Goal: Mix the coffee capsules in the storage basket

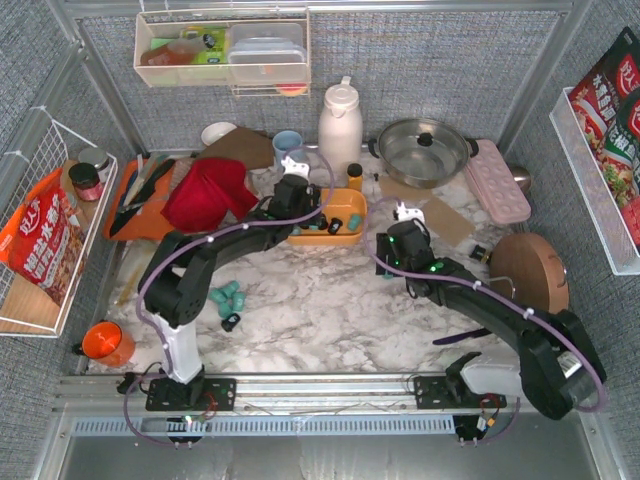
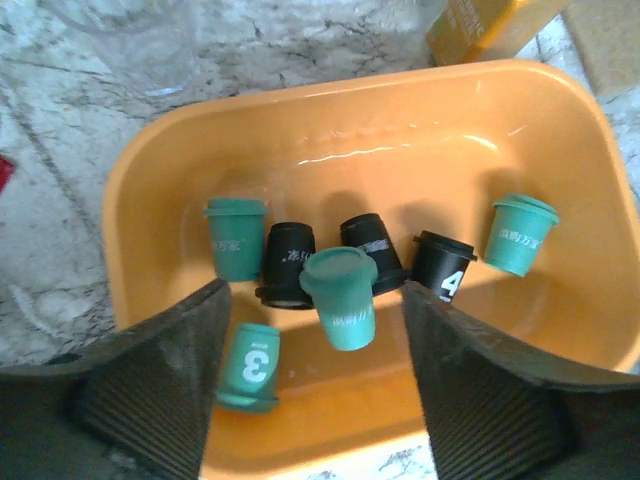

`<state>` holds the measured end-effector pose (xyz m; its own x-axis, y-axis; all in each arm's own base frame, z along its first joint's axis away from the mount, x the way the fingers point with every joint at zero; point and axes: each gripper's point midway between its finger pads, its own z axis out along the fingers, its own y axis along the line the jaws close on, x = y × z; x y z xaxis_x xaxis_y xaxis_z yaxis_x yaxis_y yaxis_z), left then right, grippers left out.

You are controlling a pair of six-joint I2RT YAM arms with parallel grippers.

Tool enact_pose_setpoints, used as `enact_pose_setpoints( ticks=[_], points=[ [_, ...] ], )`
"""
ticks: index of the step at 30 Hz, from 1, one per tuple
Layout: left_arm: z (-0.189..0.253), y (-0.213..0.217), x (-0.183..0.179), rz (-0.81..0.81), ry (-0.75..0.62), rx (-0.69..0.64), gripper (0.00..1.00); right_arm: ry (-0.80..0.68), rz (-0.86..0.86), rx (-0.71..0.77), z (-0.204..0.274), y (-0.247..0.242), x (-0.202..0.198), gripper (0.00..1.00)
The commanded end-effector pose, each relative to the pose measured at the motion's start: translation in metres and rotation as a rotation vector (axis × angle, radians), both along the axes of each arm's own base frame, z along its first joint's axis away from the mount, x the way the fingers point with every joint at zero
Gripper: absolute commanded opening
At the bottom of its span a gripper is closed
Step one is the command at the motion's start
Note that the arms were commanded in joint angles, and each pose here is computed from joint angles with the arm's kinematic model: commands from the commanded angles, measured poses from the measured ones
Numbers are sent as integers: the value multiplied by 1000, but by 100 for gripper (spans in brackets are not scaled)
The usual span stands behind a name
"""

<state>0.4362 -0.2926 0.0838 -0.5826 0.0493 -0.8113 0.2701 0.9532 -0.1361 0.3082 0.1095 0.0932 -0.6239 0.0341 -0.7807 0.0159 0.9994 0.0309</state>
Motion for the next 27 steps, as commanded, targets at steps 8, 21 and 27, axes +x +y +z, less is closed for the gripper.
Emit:
enact_pose_setpoints(
  ticks=[8,21,27],
  points=[
    [87,42,-24,91,-235,-100,89,150,101,-42,-21,15,7,64],
    [157,114,-111,144,-386,-242,92,233,100,-59,-45,13,12,52],
    [160,123,-126,156,-395,-279,94,278,103,-52,-57,15,13,49]
  ],
)
